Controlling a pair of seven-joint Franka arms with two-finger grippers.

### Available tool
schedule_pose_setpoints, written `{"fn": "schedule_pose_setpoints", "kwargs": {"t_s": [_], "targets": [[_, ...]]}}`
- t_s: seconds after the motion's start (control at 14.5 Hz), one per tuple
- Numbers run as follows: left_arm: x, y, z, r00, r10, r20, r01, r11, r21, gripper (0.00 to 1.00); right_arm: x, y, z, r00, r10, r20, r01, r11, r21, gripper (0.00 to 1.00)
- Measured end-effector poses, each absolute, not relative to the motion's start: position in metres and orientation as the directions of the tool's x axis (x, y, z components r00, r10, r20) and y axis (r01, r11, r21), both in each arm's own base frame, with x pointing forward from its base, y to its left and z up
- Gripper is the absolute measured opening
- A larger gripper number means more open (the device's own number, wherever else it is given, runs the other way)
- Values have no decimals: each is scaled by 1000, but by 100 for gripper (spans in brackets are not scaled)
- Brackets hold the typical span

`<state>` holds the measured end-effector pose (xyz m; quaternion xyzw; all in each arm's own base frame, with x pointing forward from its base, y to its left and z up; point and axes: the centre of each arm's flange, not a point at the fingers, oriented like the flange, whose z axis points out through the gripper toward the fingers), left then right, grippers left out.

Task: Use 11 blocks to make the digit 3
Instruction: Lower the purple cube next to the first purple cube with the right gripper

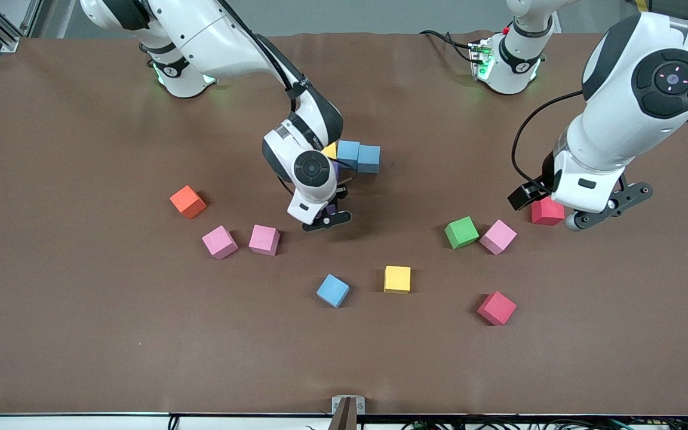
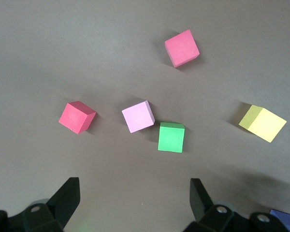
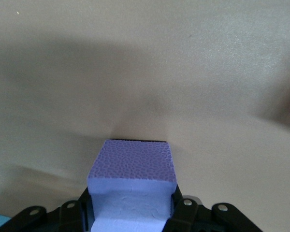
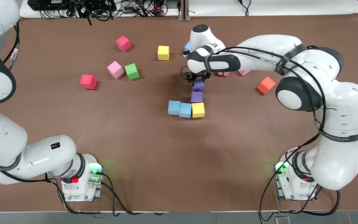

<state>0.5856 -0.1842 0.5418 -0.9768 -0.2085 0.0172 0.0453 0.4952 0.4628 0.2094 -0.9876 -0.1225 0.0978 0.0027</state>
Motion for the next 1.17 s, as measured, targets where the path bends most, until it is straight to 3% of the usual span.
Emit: {"fn": "schedule_pose_setpoints", "kwargs": {"t_s": [1.17], "targets": [[586, -184, 542, 913, 409, -14, 406, -909, -95, 100, 485, 469, 206, 949, 239, -204, 238, -971, -27, 59]]}}
